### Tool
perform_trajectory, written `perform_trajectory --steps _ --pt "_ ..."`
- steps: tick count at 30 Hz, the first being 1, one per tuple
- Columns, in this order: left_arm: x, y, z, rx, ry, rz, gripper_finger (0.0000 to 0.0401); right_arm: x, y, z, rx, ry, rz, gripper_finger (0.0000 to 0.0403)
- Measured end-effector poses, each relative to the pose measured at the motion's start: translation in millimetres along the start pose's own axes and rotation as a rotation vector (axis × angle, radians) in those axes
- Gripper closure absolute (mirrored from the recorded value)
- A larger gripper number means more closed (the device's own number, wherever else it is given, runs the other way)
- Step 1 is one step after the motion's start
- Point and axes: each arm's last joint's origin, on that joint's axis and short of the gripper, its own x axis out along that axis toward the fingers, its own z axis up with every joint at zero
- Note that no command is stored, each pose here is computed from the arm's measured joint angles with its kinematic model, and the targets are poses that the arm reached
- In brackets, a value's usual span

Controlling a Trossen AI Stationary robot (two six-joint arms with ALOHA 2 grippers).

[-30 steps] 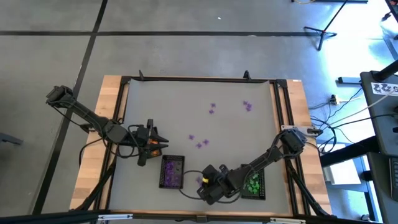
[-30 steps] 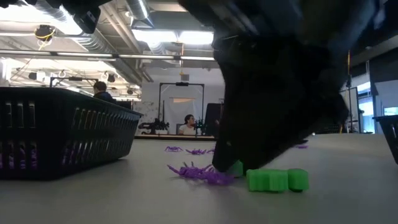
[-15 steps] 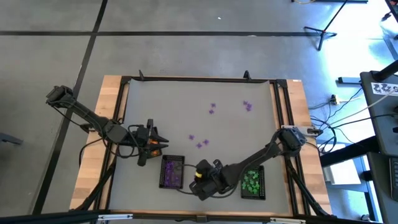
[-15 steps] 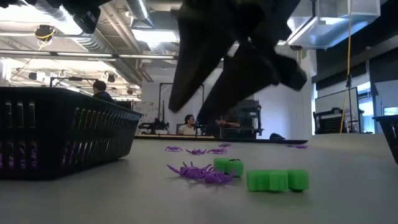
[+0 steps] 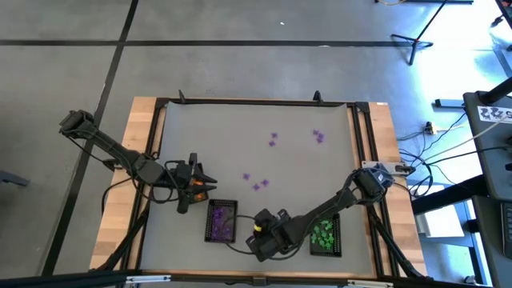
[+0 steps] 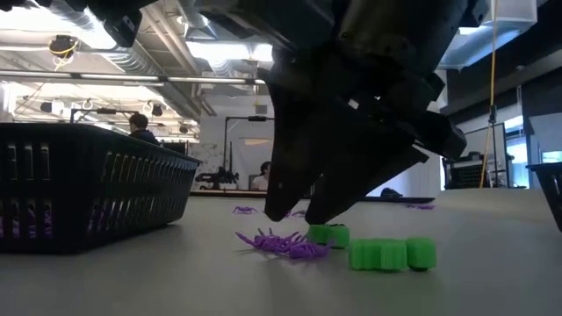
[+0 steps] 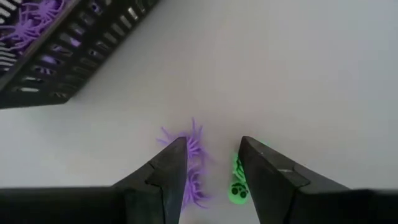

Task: Sort Halloween decoration
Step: Put the green skeleton toy into the bottom right black basket

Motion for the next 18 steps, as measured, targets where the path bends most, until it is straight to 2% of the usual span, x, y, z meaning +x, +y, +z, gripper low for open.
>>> perform_trajectory --steps 7,11,18 --pt "0.0 0.0 0.0 0.0 0.0 0.0 0.0326 -12.5 -0.6 7.1 0.017 -0.017 -0.066 0.0246" --pt "0.0 0.0 0.0 0.0 0.0 0.0 0.0326 -25.1 5.1 13.9 0.036 -0.031 -0.059 0.0246" --pt "0.1 0.0 -0.1 0.0 0.0 0.0 0.0326 -20.0 -1.7 9.9 0.017 -0.013 -0.132 0.0246"
